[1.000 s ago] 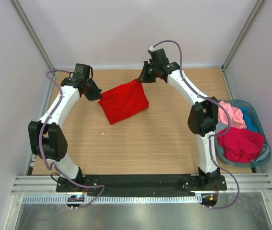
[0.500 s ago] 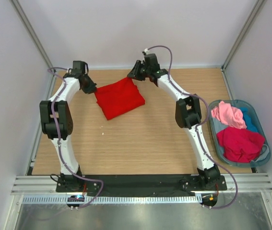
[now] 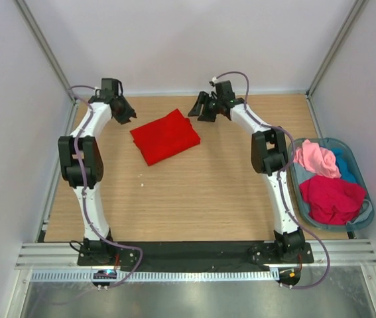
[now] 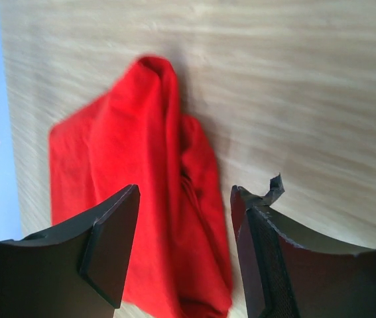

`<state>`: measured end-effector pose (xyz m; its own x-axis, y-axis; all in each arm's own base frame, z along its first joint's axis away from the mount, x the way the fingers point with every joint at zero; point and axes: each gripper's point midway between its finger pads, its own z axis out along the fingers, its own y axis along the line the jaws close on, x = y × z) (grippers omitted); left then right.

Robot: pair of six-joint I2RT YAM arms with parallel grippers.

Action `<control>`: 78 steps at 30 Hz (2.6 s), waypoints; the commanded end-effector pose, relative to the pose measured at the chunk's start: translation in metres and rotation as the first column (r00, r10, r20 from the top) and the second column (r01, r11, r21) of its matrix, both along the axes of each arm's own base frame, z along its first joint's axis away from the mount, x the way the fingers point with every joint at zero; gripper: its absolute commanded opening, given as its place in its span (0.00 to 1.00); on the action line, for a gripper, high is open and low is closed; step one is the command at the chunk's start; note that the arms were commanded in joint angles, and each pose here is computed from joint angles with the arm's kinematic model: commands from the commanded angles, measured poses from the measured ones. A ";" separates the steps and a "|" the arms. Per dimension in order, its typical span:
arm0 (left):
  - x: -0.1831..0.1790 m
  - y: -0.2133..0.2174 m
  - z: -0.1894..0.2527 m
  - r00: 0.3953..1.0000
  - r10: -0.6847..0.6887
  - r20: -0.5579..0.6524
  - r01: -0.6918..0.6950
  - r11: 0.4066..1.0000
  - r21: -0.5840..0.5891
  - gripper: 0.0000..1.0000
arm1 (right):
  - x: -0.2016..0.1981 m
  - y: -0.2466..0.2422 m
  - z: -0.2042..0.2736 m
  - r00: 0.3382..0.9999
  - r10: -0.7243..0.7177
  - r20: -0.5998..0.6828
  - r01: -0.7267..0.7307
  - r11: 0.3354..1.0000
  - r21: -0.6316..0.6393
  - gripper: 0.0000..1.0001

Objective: Fold and stack the t-shirts
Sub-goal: Fold the tshirt

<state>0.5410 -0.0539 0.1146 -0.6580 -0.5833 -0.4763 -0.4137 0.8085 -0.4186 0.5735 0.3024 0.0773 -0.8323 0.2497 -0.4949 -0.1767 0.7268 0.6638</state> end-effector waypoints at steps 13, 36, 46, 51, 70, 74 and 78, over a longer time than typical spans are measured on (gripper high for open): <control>-0.099 -0.083 -0.038 0.951 -0.275 -0.141 0.272 0.961 -0.045 0.34 | -0.099 -0.005 -0.006 0.976 0.191 -0.103 -0.193 0.981 -0.013 0.40; -0.097 -0.105 0.001 0.912 -0.403 -0.074 0.396 0.913 -0.101 0.41 | -0.117 -0.051 0.010 0.990 -0.076 -0.120 0.057 0.986 -0.153 0.66; -0.119 -0.152 -0.008 0.869 -0.494 -0.025 0.478 0.852 -0.213 0.41 | -0.097 -0.022 -0.022 0.979 -0.127 -0.158 0.112 0.988 -0.103 0.69; -0.136 -0.162 -0.039 0.858 -0.510 -0.059 0.486 0.845 -0.225 0.41 | -0.095 0.003 -0.032 0.987 -0.073 -0.145 0.069 0.997 -0.031 0.66; -0.130 -0.131 0.011 0.883 -0.467 -0.045 0.458 0.880 -0.126 0.45 | -0.069 -0.022 0.030 0.998 -0.044 -0.045 0.045 0.999 0.019 0.63; -0.143 -0.126 0.010 0.877 -0.476 -0.070 0.465 0.876 -0.129 0.45 | -0.093 -0.013 0.052 0.995 0.053 -0.090 -0.047 0.997 0.065 0.44; -0.164 -0.122 -0.003 0.876 -0.470 -0.109 0.451 0.878 -0.161 0.42 | -0.133 0.019 0.064 0.962 0.241 -0.127 -0.218 0.961 0.169 0.10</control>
<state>0.3991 -0.1789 0.1133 -0.9049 -0.2585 -0.3381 -0.0611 0.8651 -0.4979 0.4765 0.2896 0.0879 -0.9121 0.2292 -0.3398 -0.0982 0.6826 0.7242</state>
